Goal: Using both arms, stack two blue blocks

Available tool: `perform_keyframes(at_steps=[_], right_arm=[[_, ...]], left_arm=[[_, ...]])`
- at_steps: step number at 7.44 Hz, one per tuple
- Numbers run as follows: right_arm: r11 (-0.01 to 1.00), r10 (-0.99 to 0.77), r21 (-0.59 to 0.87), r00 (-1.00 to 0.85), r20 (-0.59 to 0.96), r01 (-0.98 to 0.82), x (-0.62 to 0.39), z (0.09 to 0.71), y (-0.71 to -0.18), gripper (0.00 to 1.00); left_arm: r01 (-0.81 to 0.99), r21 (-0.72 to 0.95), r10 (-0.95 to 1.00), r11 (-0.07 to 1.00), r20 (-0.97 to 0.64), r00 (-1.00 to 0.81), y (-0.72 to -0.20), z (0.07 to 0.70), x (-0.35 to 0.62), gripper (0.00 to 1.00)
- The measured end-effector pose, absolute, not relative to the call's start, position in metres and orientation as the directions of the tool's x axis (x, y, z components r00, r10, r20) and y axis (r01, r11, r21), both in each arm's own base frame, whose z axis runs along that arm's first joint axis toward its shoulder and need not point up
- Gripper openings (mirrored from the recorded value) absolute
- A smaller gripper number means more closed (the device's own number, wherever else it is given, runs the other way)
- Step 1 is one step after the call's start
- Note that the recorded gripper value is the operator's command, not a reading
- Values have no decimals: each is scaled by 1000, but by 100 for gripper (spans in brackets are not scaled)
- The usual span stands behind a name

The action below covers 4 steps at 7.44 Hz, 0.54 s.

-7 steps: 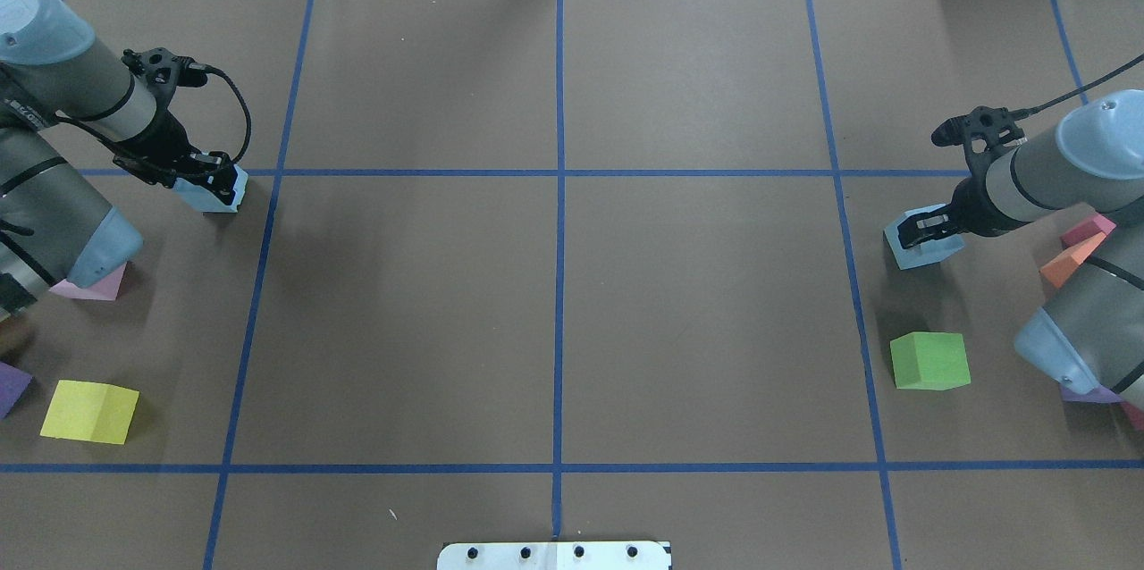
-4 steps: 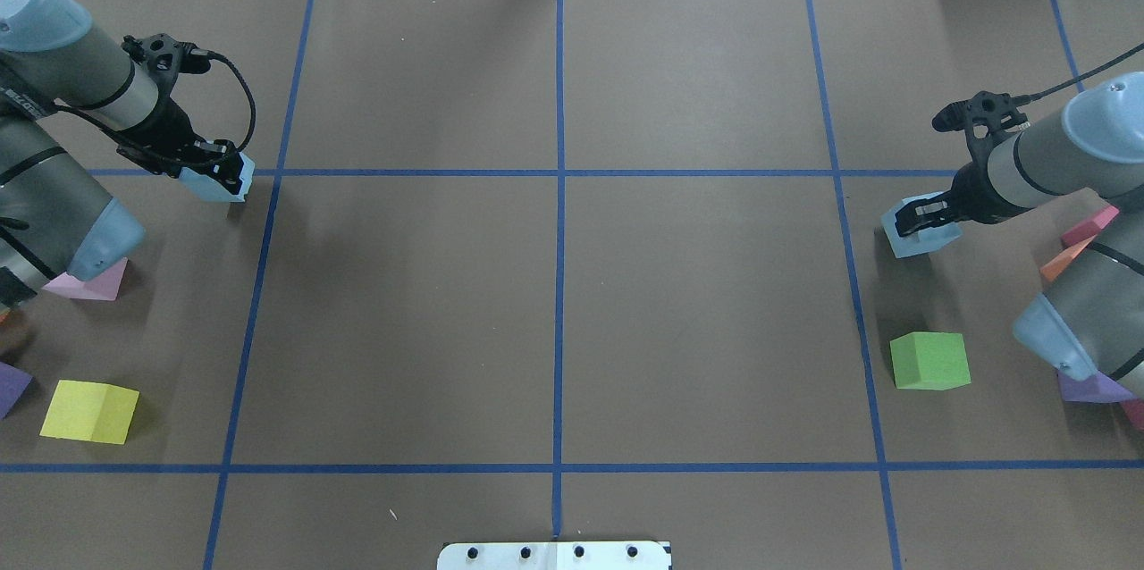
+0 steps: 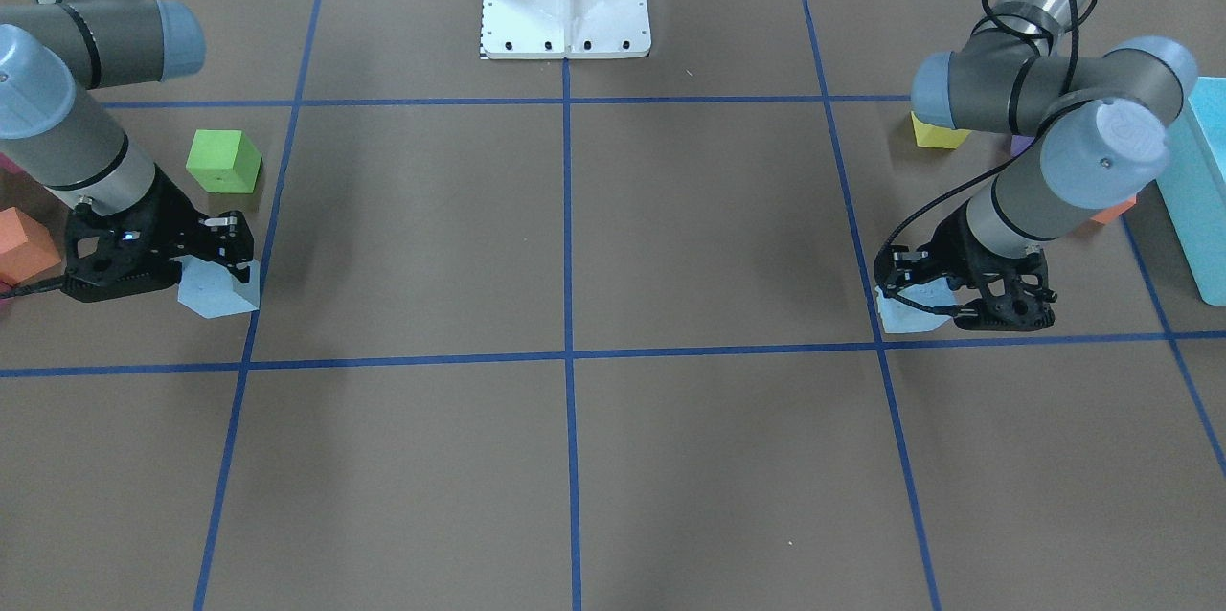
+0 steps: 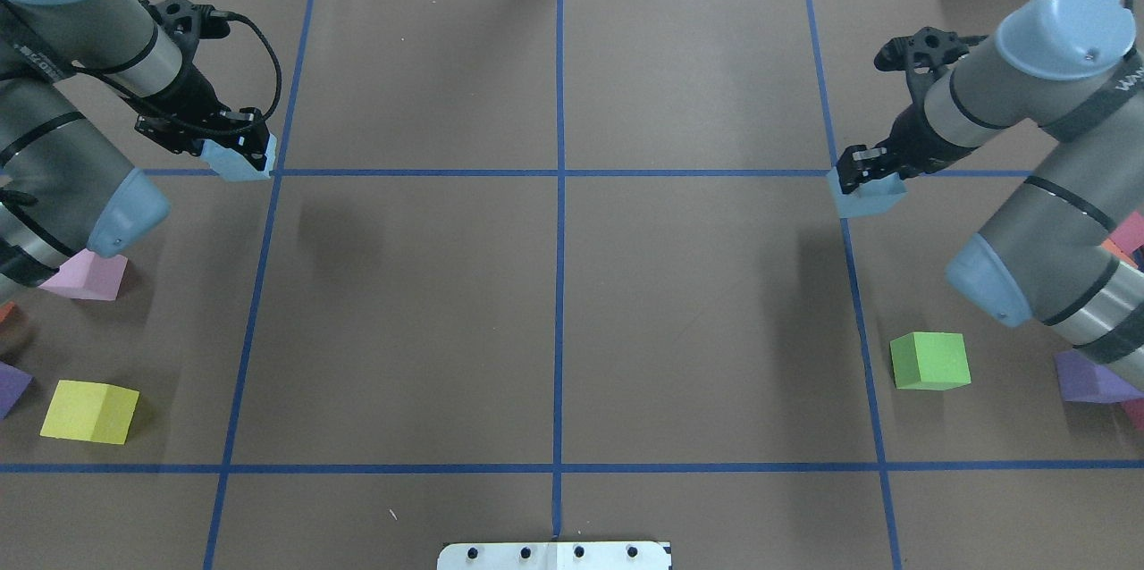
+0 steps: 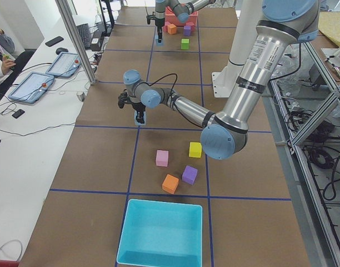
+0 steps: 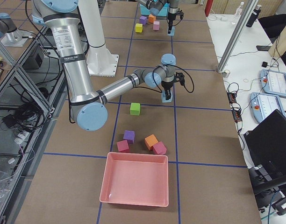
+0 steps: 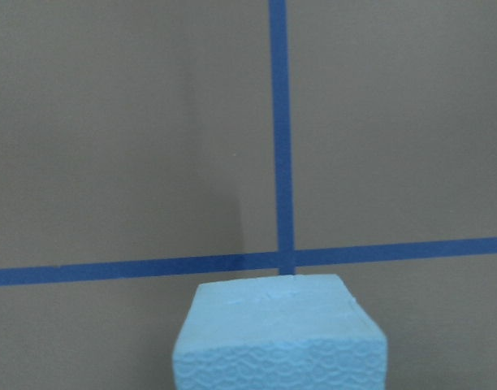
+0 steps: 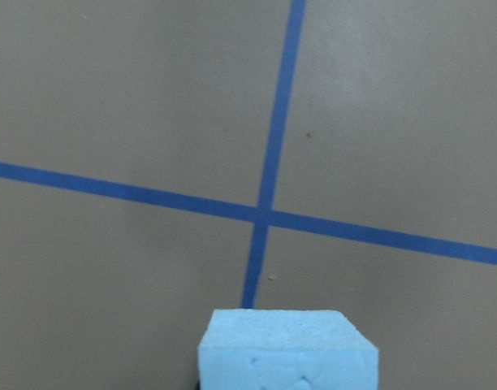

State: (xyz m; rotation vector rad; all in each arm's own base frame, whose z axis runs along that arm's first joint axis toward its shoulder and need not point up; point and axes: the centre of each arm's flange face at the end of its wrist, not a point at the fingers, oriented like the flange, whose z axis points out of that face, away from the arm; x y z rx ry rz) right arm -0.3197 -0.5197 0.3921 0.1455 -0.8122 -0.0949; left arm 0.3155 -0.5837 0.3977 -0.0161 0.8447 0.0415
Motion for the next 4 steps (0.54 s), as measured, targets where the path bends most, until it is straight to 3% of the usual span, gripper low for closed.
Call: perform_keyframes(at_steps=[4], right_arm=[[993,-46,106,662,748,-51,-437,303,-516,61]], left_arm=[[-6,-35,-22,999,-752,659,-589,359,321,51]])
